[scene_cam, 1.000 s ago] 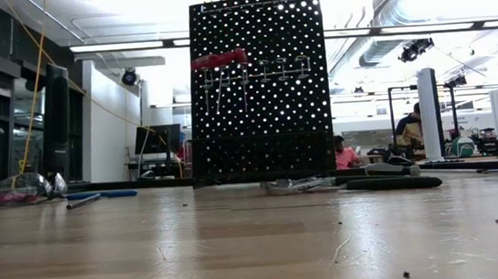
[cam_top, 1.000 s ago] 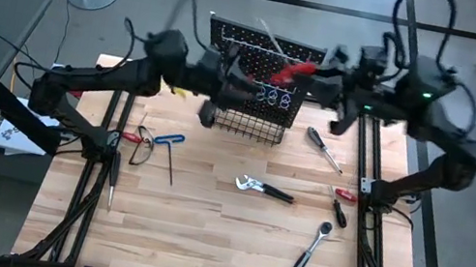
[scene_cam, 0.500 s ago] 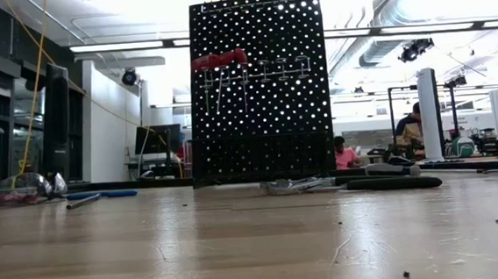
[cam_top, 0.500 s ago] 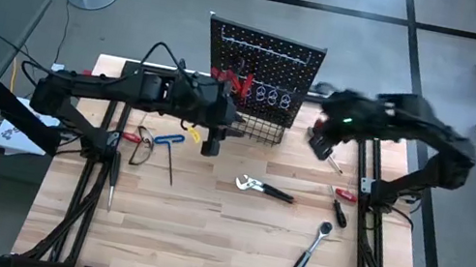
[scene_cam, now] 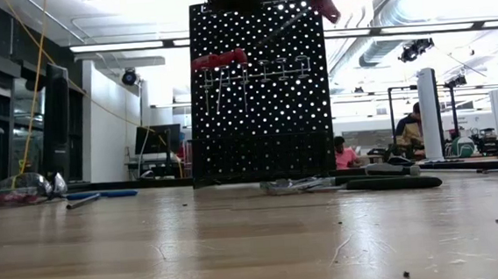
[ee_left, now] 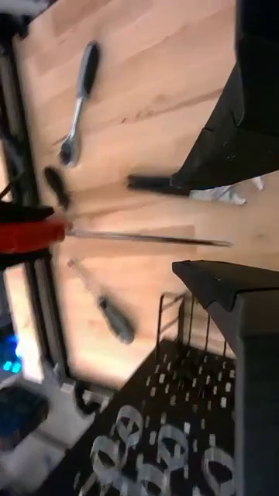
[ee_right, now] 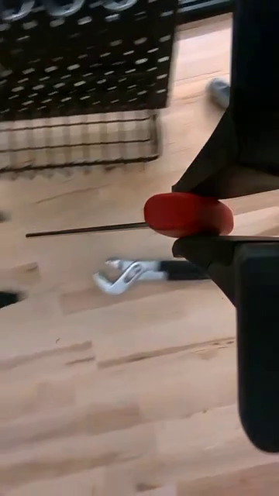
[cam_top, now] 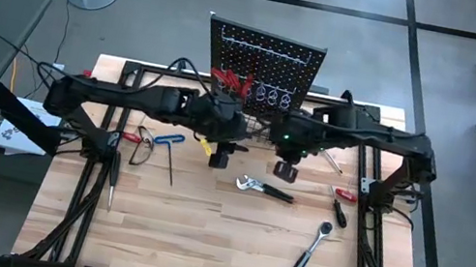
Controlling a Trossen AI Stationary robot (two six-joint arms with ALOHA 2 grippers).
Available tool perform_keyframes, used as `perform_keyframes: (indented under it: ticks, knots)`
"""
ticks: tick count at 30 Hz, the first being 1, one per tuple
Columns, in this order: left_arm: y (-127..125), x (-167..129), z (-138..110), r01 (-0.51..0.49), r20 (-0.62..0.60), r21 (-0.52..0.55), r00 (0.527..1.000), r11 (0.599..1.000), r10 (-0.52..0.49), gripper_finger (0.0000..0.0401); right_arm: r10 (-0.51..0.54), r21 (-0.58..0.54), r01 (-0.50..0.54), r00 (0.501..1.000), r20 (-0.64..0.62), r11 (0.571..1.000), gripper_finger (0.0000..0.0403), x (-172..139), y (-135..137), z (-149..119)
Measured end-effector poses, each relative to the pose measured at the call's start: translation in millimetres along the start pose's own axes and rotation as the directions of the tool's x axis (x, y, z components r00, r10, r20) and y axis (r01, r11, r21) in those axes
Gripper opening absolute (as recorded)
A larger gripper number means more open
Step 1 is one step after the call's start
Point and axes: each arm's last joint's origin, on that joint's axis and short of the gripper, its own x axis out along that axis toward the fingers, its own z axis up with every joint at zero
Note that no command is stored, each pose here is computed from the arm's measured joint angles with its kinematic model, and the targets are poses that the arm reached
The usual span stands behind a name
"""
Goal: Hang tools onto peg board
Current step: Hang the top red allen wrench on the pegboard
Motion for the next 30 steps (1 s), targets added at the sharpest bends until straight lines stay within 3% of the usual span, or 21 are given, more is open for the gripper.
perform_keyframes:
  ticks: [7,16,26,30]
  knots:
    - [-2,23,-5,0.014,-0.029,-0.025,0.999,1.000,-0.015,0.0143,0.061,-0.041,-0.059,0.996,0.066,0.997,0.0036,10,7,14]
    - [-5,43,-10,0.065,-0.056,-0.039,0.996,0.997,-0.067,0.0134,0.065,-0.040,-0.062,0.995,0.075,0.997,0.0036,12,7,16]
    - [-4,44,-5,0.055,-0.001,-0.075,0.998,0.996,-0.055,0.0017,0.074,-0.039,-0.071,0.995,0.073,0.997,0.0036,12,7,16]
    - [-7,44,-4,0.095,0.013,-0.085,0.995,0.992,-0.094,0.0003,0.075,-0.039,-0.072,0.994,0.074,0.997,0.0036,12,7,16]
